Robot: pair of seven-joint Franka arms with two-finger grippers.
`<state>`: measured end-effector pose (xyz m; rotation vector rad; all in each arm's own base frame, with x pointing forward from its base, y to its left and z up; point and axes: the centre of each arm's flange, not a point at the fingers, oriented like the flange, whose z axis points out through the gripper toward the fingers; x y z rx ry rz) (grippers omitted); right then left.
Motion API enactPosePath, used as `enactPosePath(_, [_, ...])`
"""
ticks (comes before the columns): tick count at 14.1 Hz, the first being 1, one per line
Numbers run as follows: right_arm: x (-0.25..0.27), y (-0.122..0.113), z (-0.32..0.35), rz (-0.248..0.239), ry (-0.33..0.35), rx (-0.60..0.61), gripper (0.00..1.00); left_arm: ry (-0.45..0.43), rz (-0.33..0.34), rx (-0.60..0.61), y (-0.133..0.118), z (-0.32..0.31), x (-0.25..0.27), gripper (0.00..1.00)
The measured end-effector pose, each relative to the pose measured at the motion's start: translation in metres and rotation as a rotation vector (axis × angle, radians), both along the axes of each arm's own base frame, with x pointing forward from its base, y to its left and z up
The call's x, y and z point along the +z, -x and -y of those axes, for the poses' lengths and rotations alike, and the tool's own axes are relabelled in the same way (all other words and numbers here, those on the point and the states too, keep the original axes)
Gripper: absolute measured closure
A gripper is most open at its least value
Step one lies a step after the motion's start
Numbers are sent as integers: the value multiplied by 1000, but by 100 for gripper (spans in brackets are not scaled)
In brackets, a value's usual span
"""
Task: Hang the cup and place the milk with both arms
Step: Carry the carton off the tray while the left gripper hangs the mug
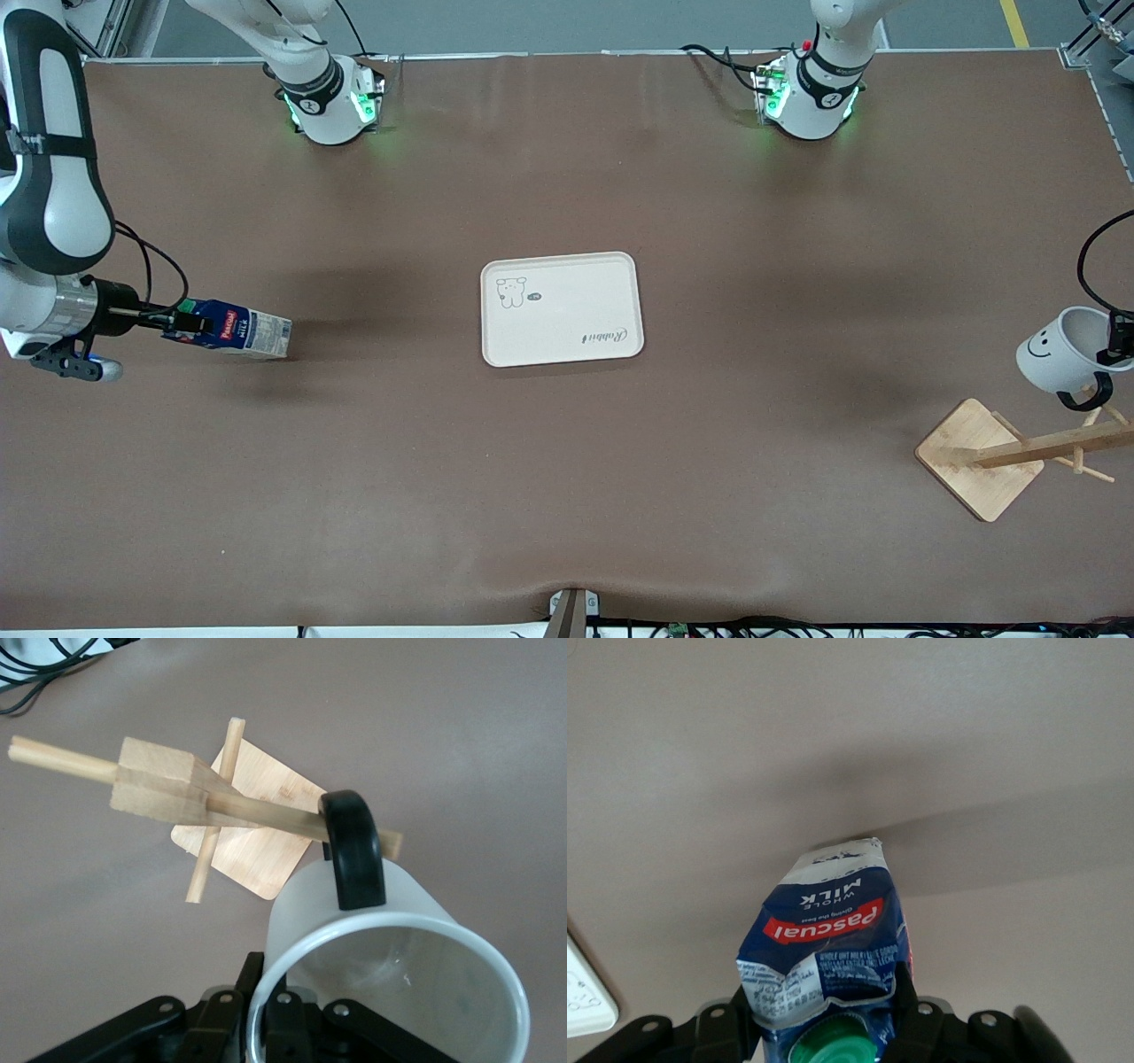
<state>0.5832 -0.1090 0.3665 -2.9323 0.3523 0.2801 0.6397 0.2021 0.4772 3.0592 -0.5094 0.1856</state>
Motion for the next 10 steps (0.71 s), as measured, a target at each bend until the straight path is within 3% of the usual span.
enactPosePath(3, [-10,23,2,44,34,-36,41,15,10,-11,-4,-9,-10,90])
enactPosePath(7, [-13,41,1,6,32,-76,44,77,20,8,-6,-1,-7,49])
enactPosePath(10, [-15,44,7,-1,31,-86,45,114,-34,94,-1,29,15,19])
